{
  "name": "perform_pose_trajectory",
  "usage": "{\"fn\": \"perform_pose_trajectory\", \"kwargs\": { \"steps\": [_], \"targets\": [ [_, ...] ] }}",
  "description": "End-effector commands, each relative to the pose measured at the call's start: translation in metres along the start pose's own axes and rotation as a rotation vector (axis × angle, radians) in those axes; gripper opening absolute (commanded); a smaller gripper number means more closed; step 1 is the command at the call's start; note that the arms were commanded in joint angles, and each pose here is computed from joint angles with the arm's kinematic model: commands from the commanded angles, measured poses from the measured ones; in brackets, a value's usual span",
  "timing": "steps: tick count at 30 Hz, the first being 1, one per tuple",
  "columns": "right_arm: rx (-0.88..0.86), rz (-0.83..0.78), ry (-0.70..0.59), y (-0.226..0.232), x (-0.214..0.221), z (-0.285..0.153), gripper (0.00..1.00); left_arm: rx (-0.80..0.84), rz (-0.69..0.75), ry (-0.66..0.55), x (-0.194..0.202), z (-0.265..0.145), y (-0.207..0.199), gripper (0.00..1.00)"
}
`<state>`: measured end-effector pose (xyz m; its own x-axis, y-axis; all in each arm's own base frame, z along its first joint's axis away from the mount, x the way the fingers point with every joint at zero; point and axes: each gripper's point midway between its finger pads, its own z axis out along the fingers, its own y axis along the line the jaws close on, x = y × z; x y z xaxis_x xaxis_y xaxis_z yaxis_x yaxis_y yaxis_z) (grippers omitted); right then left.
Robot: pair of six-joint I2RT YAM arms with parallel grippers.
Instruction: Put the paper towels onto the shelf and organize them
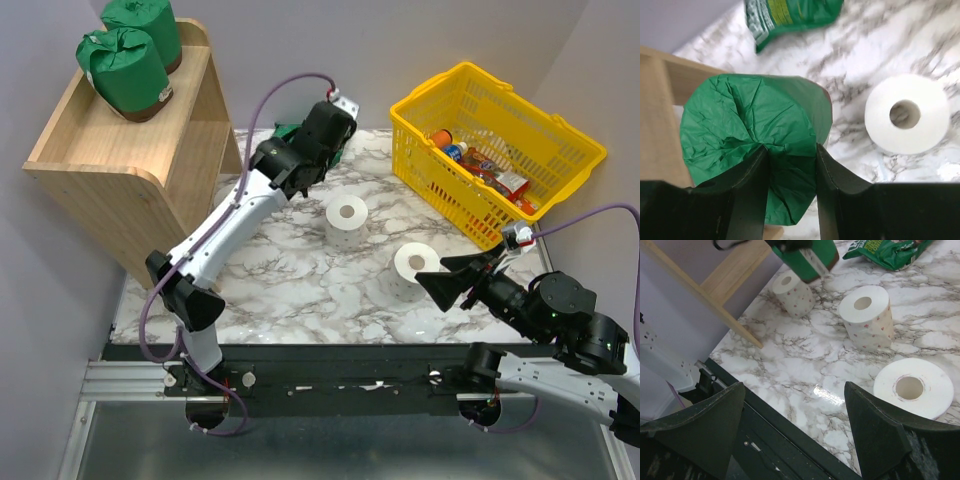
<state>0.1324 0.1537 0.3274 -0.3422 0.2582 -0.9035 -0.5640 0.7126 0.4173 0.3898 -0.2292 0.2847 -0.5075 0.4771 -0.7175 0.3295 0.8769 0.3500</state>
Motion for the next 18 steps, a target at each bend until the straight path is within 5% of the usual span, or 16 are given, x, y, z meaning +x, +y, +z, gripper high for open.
{"fn": "perform_pose_trajectory", "kwargs": {
  "steps": [1, 11, 18],
  "targets": [
    [-0.005, 0.002, -0.017, 0.002, -0.008, -0.002, 0.89, -0.161, 0.022, -0.125, -0.044, -0.102, 0.067, 0.38],
    [-0.013, -0.006, 0.008, 0.006, -0.002, 0.005, 0.89, -0.403, -0.178, -0.427, -0.068, -0.24, 0.17, 0.36],
    [-0.013, -0.003, 0.021, 0.007, 0.001, 0.008, 0.89, -0.477, -0.222, -0.467, -0.051, -0.272, 0.198, 0.37]
  ]
}}
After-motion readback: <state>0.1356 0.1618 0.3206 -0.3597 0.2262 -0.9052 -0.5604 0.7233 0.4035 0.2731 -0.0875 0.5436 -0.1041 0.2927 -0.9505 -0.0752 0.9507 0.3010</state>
